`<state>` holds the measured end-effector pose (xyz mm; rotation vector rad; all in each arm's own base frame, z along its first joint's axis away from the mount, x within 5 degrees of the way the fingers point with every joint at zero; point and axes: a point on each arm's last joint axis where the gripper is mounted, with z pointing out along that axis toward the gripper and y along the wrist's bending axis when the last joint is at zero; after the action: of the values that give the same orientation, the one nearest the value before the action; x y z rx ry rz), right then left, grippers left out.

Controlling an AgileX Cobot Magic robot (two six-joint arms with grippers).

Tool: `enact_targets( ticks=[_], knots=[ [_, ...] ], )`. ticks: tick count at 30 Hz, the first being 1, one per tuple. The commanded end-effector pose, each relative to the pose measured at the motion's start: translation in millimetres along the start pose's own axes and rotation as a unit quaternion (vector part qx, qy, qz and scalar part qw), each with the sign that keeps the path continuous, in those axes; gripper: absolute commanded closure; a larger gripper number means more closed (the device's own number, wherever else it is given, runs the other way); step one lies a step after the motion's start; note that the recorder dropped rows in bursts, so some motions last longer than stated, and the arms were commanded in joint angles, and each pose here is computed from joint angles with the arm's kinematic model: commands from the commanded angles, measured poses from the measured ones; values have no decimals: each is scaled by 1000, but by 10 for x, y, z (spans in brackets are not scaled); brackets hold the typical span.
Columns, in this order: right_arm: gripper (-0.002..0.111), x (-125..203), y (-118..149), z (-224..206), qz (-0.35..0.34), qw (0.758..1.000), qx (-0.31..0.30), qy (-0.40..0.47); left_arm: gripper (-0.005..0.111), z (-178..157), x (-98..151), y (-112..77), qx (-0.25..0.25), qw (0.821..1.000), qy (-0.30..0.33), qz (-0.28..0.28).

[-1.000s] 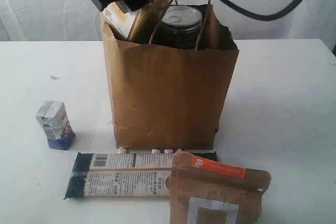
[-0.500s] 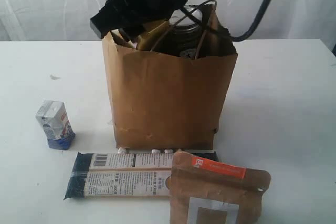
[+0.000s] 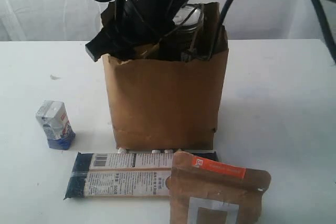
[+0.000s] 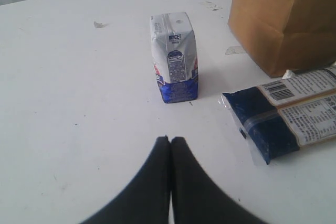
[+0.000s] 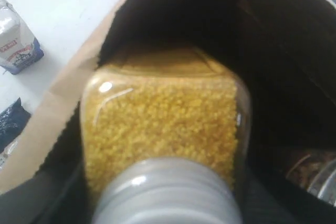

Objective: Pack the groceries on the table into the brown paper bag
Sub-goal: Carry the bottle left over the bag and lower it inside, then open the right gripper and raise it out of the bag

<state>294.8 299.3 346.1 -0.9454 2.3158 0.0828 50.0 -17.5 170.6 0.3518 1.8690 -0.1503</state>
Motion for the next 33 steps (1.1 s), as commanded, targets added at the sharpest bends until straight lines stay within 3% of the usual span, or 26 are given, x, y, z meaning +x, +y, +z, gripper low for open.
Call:
enact_targets(
  ticks=[1, 10, 12, 15, 19, 21, 25, 33],
  knots=[
    [108, -88, -13, -53, 13, 999, 0, -37, 107, 2, 11, 0, -1, 1000, -1, 1],
    [108, -49, 49, 185, 17, 1000, -6, -8, 107, 2, 11, 0, -1, 1000, -1, 1],
    [103, -50, 49, 185, 17, 1000, -6, -9, 107, 2, 11, 0, -1, 1000, -1, 1],
    [85, -55, 50, 185, 17, 1000, -7, -12, 107, 2, 11, 0, -1, 1000, -1, 1],
    [47, -92, 34, 125, 16, 999, -5, -32, 107, 2, 11, 0, -1, 1000, -1, 1],
    [37, -132, 19, 40, 17, 998, -7, -56, 107, 2, 11, 0, -1, 1000, -1, 1],
    [36, -200, -10, -140, 19, 995, -11, -100, 107, 2, 11, 0, -1, 1000, -1, 1],
    [36, -177, -31, -212, 20, 996, -8, -92, 107, 2, 11, 0, -1, 1000, -1, 1]
  ],
)
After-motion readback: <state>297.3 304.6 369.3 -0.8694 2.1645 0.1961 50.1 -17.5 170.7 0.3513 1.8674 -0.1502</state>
